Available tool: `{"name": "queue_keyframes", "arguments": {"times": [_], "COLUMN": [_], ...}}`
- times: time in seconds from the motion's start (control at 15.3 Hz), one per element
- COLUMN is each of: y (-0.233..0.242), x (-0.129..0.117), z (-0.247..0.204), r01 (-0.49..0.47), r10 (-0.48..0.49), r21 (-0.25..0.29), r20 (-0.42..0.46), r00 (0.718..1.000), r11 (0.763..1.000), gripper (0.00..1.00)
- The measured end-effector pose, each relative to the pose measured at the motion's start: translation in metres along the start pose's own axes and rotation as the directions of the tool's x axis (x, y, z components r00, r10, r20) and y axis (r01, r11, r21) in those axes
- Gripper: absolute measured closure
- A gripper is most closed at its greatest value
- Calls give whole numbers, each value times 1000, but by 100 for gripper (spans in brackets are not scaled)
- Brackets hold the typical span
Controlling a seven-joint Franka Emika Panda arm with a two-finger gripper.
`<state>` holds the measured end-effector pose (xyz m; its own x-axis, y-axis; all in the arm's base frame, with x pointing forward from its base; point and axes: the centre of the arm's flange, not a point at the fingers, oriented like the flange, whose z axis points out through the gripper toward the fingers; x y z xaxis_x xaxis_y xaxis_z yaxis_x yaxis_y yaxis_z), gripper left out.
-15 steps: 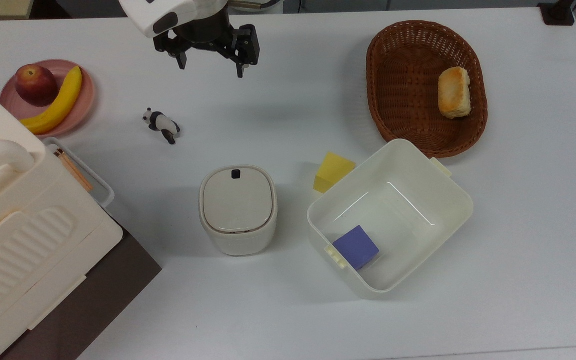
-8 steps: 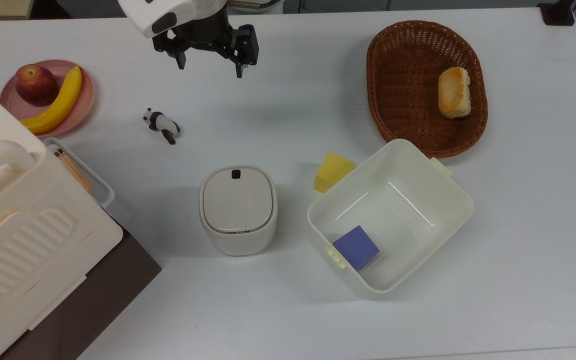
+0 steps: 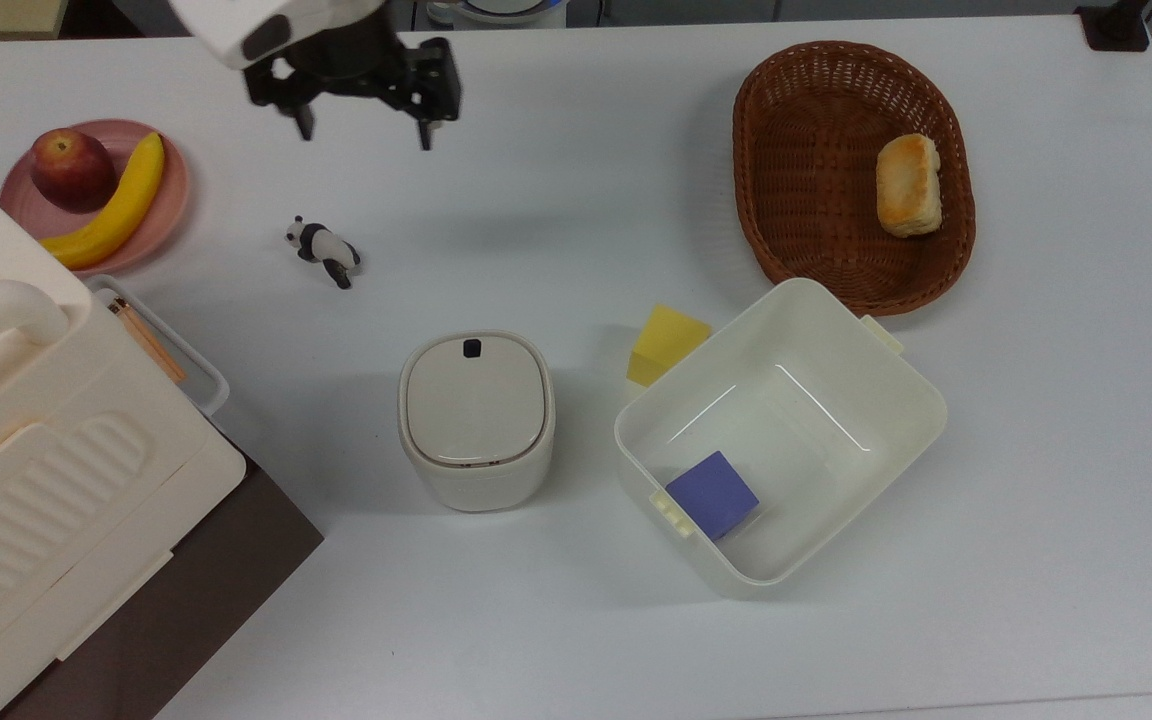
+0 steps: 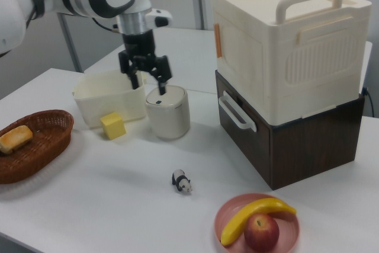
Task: Slide the drawer open
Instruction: 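Move the open gripper toward the white handle of the wooden drawer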
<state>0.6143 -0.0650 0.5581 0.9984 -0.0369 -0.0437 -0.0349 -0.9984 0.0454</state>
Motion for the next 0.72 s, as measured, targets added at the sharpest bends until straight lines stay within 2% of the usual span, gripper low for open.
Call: {"name": "queue_keyframes", "arguments": {"times": [0.2,0.33,0.46,0.66,0.72], "y": [37,63,83,96,97], "x": [8,11,14,27,33], "z": [-7,-8,-1,18,26], "r01": [111,200,284,404,429], "r10": [-113,-207,-295,-425,-454], "r21": [-30,-61,-87,-154,-182], "r20": [-101,-144,-153,-137,-129], "r00": [988,968,943,895,882], "r11": [993,978,955,901,885], "gripper": [0,0,0,2,6]}}
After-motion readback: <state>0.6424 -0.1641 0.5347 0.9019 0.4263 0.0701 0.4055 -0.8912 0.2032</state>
